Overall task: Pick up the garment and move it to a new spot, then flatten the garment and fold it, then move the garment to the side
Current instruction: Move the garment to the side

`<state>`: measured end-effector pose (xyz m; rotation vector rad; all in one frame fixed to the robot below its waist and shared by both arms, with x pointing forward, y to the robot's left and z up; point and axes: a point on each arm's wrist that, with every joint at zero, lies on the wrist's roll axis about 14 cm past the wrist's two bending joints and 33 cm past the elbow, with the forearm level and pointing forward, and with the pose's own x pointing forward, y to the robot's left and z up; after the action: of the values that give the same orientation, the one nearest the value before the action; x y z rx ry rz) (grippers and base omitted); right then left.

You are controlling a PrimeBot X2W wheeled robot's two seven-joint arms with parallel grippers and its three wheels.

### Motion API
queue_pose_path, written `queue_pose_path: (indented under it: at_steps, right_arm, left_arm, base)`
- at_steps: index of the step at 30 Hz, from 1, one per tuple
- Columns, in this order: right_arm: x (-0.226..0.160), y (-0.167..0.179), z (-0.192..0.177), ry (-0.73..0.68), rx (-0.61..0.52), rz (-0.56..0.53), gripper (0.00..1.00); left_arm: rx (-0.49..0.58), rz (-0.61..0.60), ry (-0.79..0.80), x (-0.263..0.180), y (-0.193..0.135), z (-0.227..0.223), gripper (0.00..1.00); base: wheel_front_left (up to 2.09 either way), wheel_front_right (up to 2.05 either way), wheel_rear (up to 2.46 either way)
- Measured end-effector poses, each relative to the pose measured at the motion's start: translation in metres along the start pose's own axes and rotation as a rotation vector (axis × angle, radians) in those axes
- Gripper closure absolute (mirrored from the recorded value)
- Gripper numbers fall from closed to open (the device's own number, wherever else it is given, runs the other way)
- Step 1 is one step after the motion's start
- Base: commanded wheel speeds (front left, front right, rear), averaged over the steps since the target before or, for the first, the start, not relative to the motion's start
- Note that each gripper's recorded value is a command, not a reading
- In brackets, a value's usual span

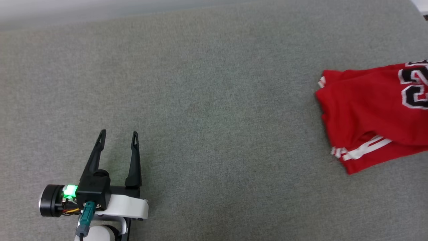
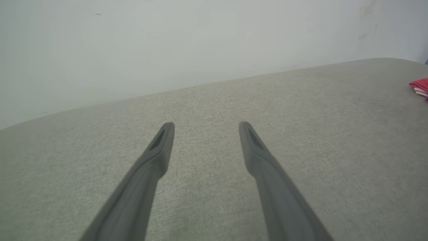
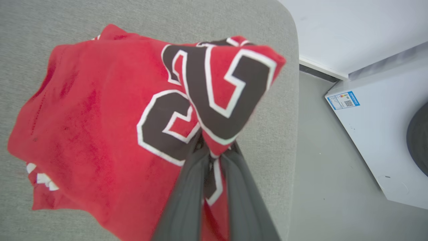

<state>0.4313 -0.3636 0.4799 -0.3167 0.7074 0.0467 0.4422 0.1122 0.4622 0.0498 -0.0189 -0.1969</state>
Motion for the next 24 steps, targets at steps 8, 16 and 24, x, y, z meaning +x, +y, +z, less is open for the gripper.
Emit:
queue_pose_path:
  at_steps: [8,16,24]
  right_arm:
    - [0.030,-0.057,-0.008,0.097,-0.008,-0.163,1.00]
    - [0.053,-0.101,-0.016,0.153,0.036,-0.307,1.00]
    - [0.060,-0.104,-0.031,0.192,0.121,-0.343,0.52]
  left_arm:
    - [0.013,-0.009,0.021,0.017,0.004,-0.020,0.00]
    - [0.012,0.008,0.058,0.024,0.012,-0.041,0.00]
    - [0.023,0.043,0.056,0.021,0.021,-0.038,0.00]
  base:
    - [0.00,0.00,0.00]
    - [0.00,0.00,0.00]
    - [0.00,0.00,0.00]
